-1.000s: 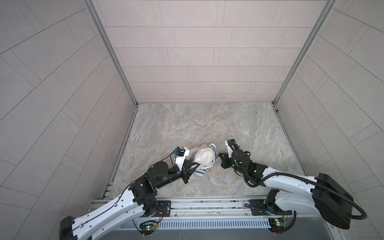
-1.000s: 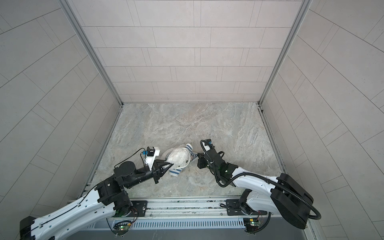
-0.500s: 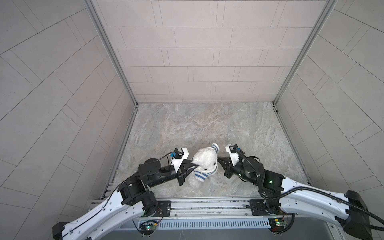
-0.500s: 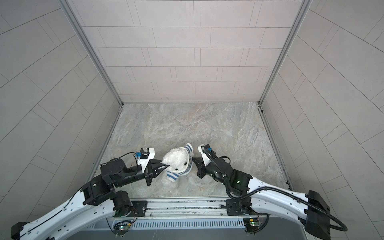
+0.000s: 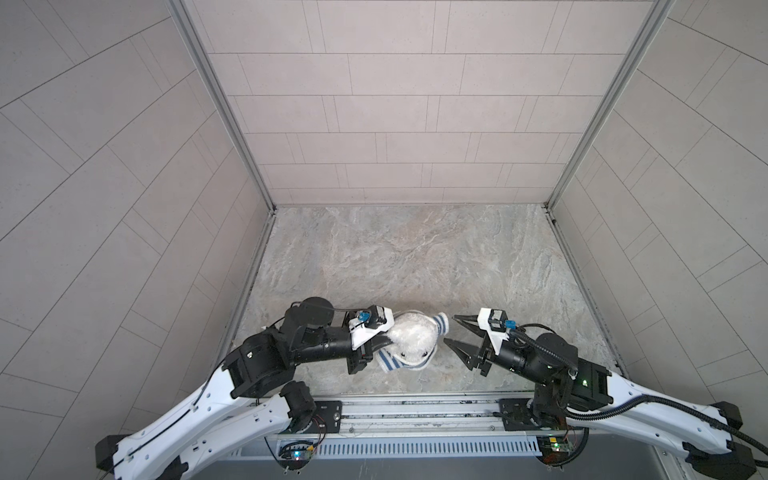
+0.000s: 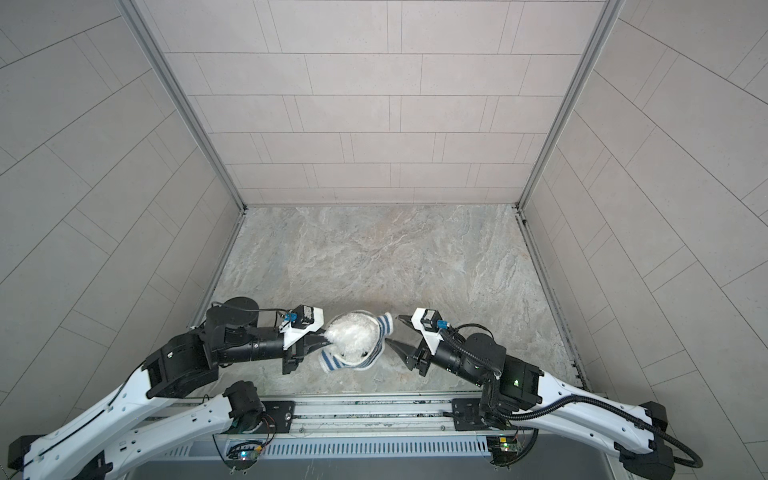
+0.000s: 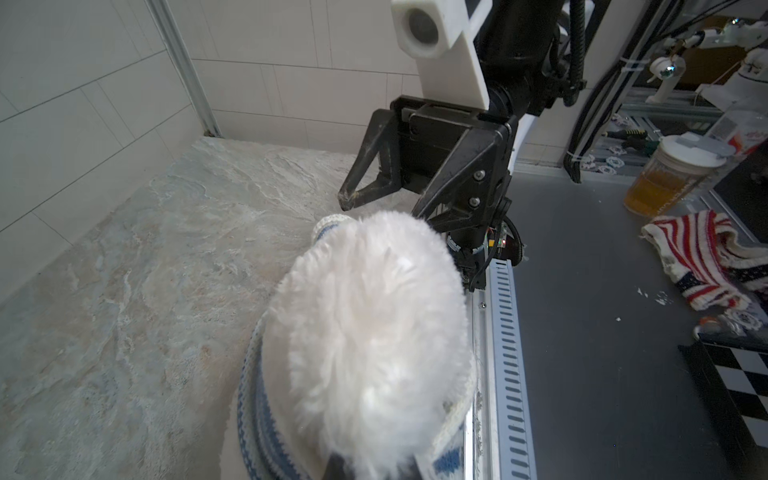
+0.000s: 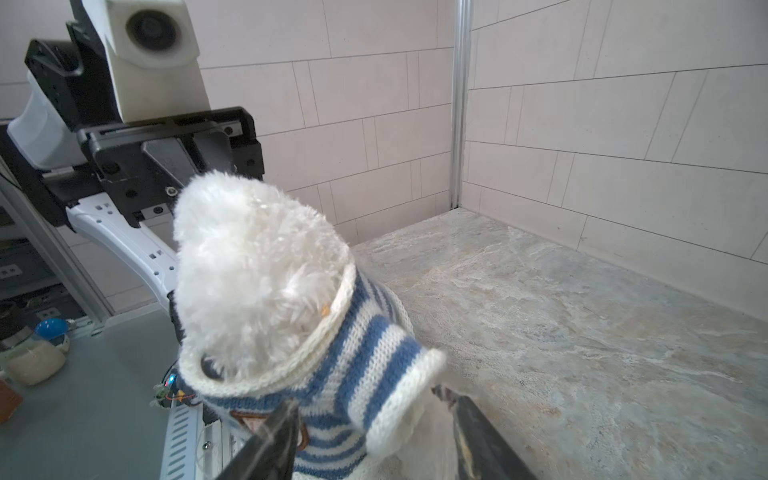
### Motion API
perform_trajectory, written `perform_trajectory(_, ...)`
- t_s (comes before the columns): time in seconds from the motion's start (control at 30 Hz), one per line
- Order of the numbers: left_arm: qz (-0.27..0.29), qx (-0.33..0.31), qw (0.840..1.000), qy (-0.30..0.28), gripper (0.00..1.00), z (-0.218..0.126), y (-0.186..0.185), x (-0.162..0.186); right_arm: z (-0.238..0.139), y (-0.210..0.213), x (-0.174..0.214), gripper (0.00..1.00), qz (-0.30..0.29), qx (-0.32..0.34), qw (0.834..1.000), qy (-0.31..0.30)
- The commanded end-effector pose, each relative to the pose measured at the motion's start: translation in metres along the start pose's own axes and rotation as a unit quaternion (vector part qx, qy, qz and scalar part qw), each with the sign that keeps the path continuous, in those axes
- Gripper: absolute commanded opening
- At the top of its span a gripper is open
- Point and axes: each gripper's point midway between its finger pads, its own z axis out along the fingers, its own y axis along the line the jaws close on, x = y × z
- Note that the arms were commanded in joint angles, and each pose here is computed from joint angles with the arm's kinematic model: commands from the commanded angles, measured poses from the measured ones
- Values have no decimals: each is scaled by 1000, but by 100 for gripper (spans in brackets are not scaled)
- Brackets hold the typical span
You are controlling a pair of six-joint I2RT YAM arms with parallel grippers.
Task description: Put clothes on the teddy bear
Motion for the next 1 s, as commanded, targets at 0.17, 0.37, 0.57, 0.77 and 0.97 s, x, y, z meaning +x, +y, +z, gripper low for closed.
perform_trajectory(0.17, 49, 34, 998, 6, 0, -9, -13, -12, -2, 14, 1, 51, -70, -39, 996, 32)
perform_trajectory(0.37, 51, 40, 998, -3, 0, -12, -15, -17, -4, 22, 15, 47, -61, -65, 995, 44)
perform_trajectory(0.57, 50, 44, 998, -5, 0, -12, -17, -16, 2, 23, 17, 41, -65, -66, 995, 47)
perform_trajectory(0.77, 53, 37, 998, -18, 0, -17, -17, -21, 1, 7, 23, 0, -74, -25, 995, 54)
perform_trajectory(0.97, 57, 27, 997, -46, 0, -25, -17, -33, -12, -39, 39, 0, -60, 103, 992, 50)
